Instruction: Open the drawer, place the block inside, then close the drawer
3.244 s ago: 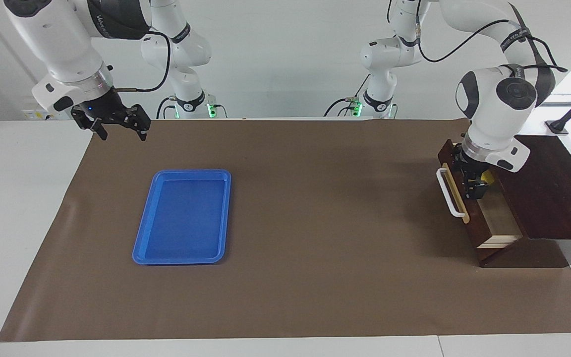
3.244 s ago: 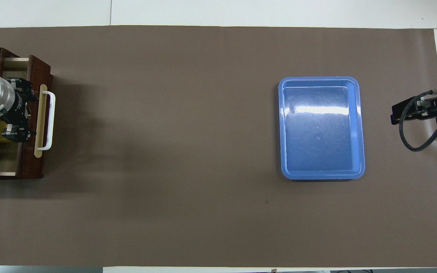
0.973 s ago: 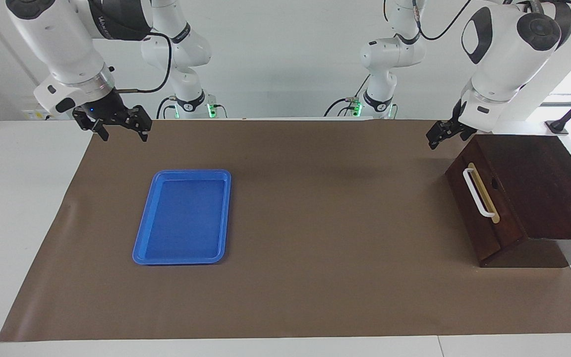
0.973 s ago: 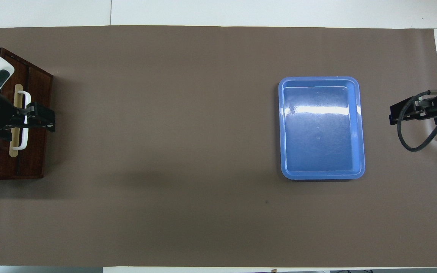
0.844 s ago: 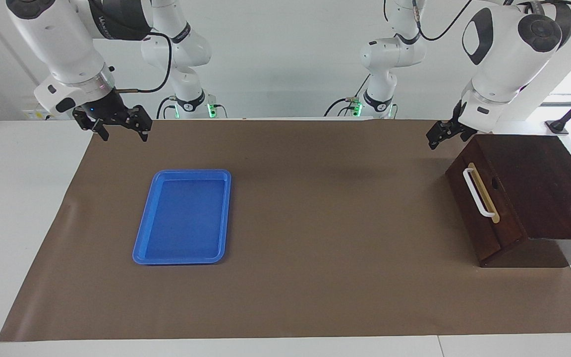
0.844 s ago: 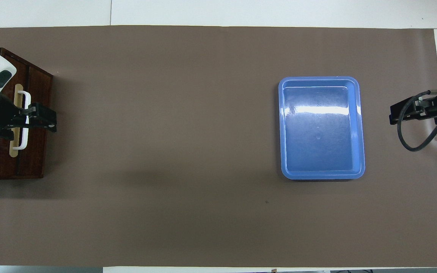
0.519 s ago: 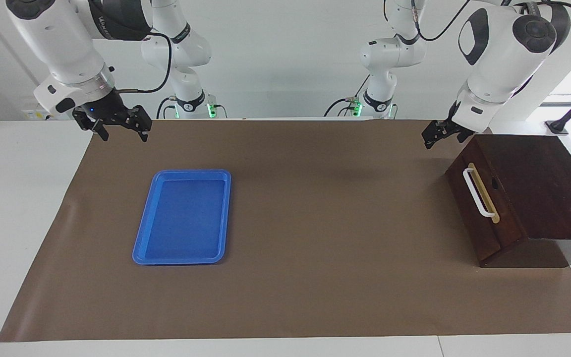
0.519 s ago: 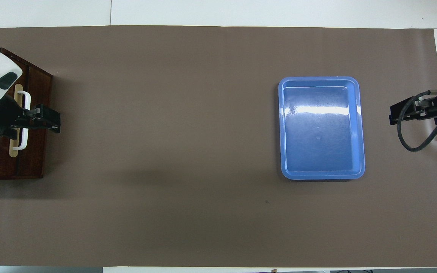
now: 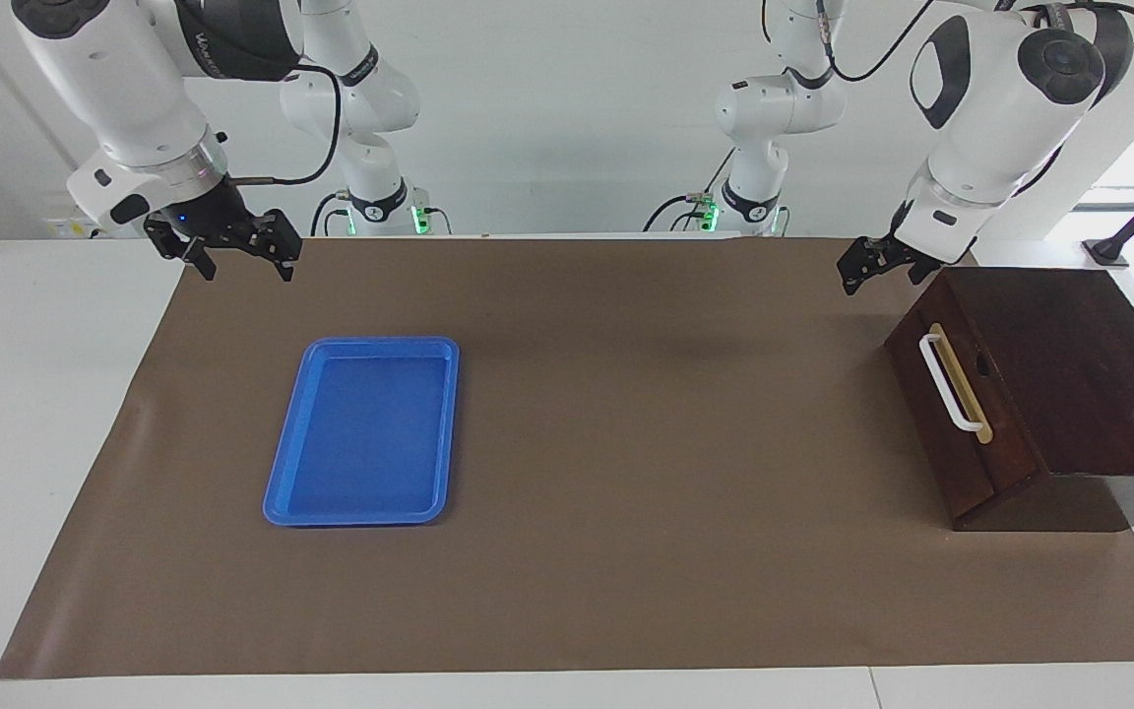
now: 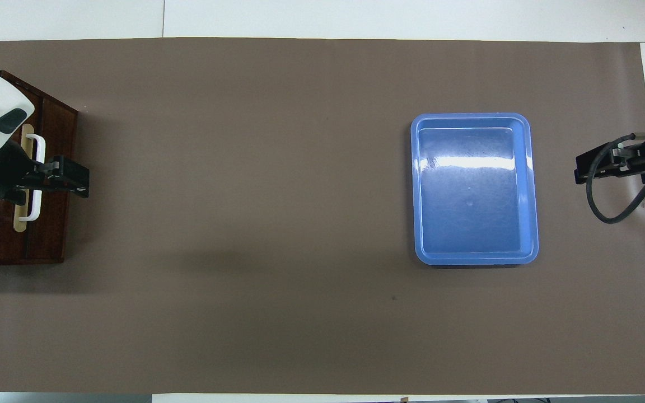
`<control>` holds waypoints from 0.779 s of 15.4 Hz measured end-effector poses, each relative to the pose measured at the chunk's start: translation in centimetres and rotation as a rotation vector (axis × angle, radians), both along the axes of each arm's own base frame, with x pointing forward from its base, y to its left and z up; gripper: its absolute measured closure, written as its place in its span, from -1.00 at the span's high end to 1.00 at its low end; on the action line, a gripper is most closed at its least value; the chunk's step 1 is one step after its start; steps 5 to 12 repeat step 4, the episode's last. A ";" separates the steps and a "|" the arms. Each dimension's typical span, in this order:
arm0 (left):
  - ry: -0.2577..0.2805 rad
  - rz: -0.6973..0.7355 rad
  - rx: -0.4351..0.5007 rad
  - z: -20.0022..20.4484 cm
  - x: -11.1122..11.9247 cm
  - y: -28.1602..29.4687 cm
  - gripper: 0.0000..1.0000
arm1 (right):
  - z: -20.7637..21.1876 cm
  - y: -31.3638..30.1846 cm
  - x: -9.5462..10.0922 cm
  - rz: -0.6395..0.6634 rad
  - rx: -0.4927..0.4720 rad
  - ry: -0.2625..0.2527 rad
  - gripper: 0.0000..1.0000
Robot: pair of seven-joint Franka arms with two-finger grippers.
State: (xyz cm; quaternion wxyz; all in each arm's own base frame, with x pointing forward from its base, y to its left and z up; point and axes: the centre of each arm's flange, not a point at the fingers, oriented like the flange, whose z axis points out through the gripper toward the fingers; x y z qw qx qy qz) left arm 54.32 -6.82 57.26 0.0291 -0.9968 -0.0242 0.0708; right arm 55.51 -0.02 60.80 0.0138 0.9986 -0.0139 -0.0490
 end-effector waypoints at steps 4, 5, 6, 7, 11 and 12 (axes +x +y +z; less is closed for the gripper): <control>-0.005 -0.008 -0.001 0.3 0.0 -0.4 1.00 | 0.0 0.0 0.0 0.000 0.000 0.000 1.00; -0.005 -0.008 -0.001 0.3 0.0 -0.4 1.00 | 0.0 0.0 0.0 0.000 0.000 0.000 1.00; -0.005 -0.008 -0.001 0.3 0.0 -0.4 1.00 | 0.0 0.0 0.0 0.000 0.000 0.000 1.00; -0.005 -0.008 -0.001 0.3 0.0 -0.4 1.00 | 0.0 0.0 0.0 0.000 0.000 0.000 1.00; -0.005 -0.008 -0.001 0.3 0.0 -0.4 1.00 | 0.0 0.0 0.0 0.000 0.000 0.000 1.00; -0.005 -0.008 -0.001 0.3 0.0 -0.4 1.00 | 0.0 0.0 0.0 0.000 0.000 0.000 1.00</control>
